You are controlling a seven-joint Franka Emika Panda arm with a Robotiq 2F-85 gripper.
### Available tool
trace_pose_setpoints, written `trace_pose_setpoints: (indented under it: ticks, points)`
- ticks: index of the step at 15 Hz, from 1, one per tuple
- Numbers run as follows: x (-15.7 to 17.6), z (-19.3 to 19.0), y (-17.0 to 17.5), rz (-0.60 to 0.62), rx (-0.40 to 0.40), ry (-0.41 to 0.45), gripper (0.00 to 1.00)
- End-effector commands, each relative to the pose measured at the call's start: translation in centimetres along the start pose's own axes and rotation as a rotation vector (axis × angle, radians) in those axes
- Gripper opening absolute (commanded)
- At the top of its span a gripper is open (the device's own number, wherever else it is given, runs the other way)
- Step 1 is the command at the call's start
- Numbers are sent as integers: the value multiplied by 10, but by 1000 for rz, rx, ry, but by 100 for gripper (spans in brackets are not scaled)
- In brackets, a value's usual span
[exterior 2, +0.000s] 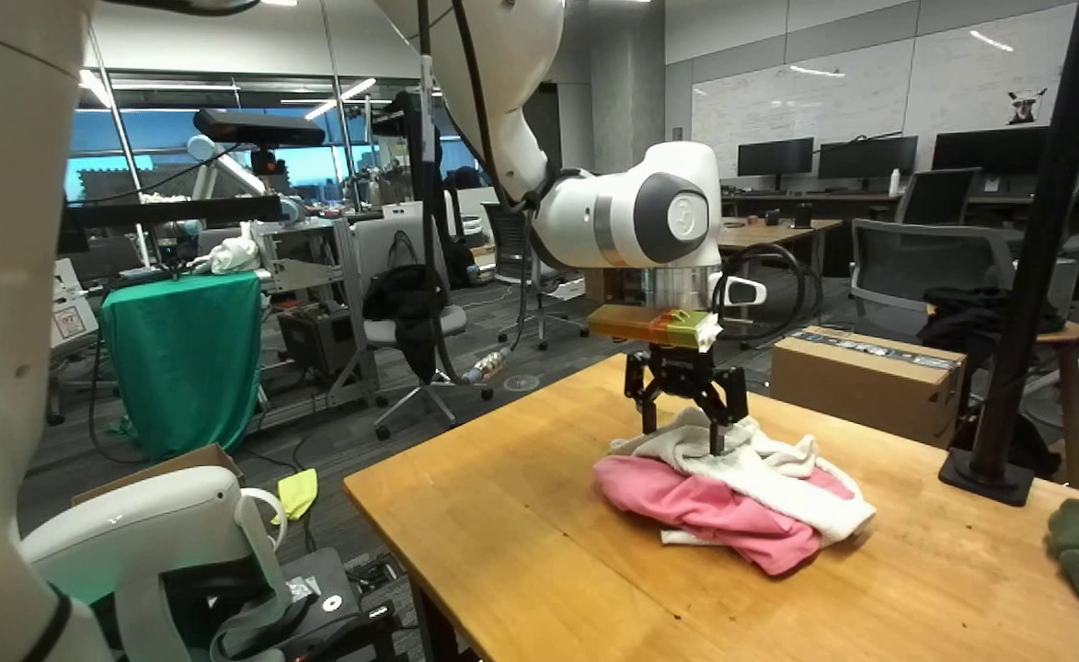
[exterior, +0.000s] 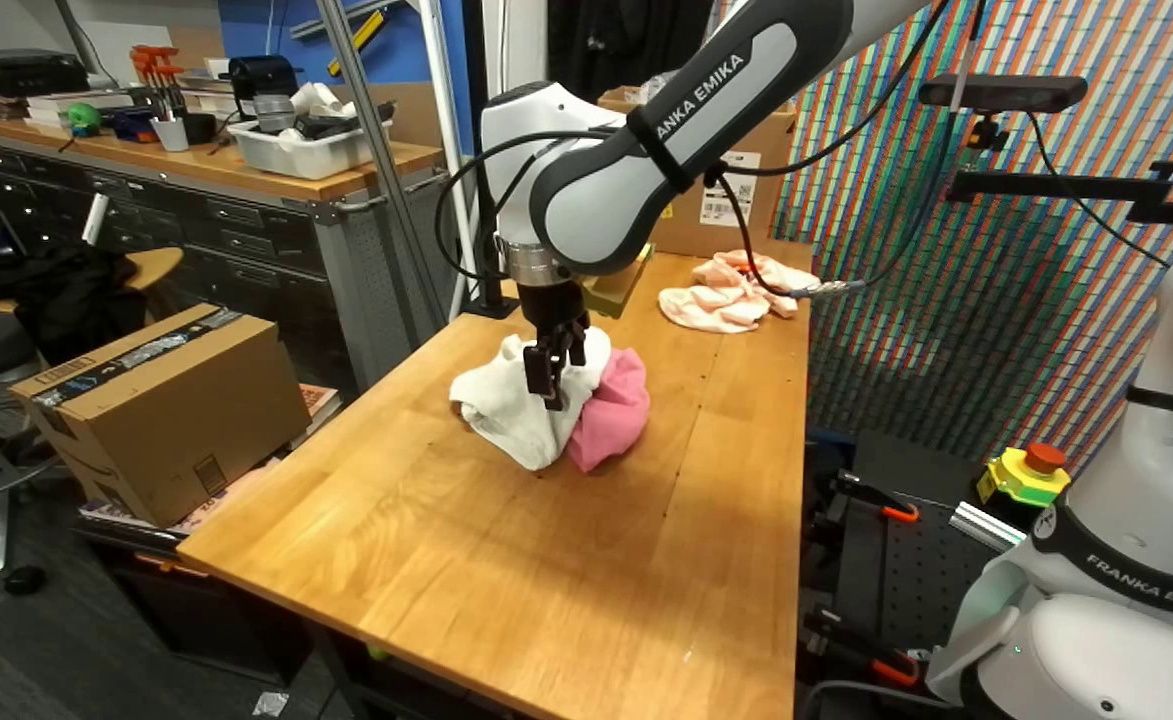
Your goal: Separate the objects on the table
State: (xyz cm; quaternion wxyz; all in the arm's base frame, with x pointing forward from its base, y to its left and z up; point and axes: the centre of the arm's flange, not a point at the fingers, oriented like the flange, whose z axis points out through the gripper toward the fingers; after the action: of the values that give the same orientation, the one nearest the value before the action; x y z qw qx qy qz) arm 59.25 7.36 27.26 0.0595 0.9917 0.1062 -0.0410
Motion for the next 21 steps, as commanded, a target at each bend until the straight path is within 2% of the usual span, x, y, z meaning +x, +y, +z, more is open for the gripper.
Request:
trace_pose_setpoints:
  ticks: [1,6,7,9,12,15,17,19,21]
  points:
    - [-12,0,-5,17,1,49,100]
    - [-13,6,-6,26,4,74,100]
    - [-13,6,-6,27,5,75,77]
    - [-13,6,-5,30,9,77,68]
    - [-13,5,-5,33,9,83,42]
    - [-14,-1,-6,33,6,88,19]
    - [-15,-9,-7,34,-4,92,13]
    - [-17,-23,-7,37,-20,103,11]
    - [-21,-44,-7,42,-40,129,14]
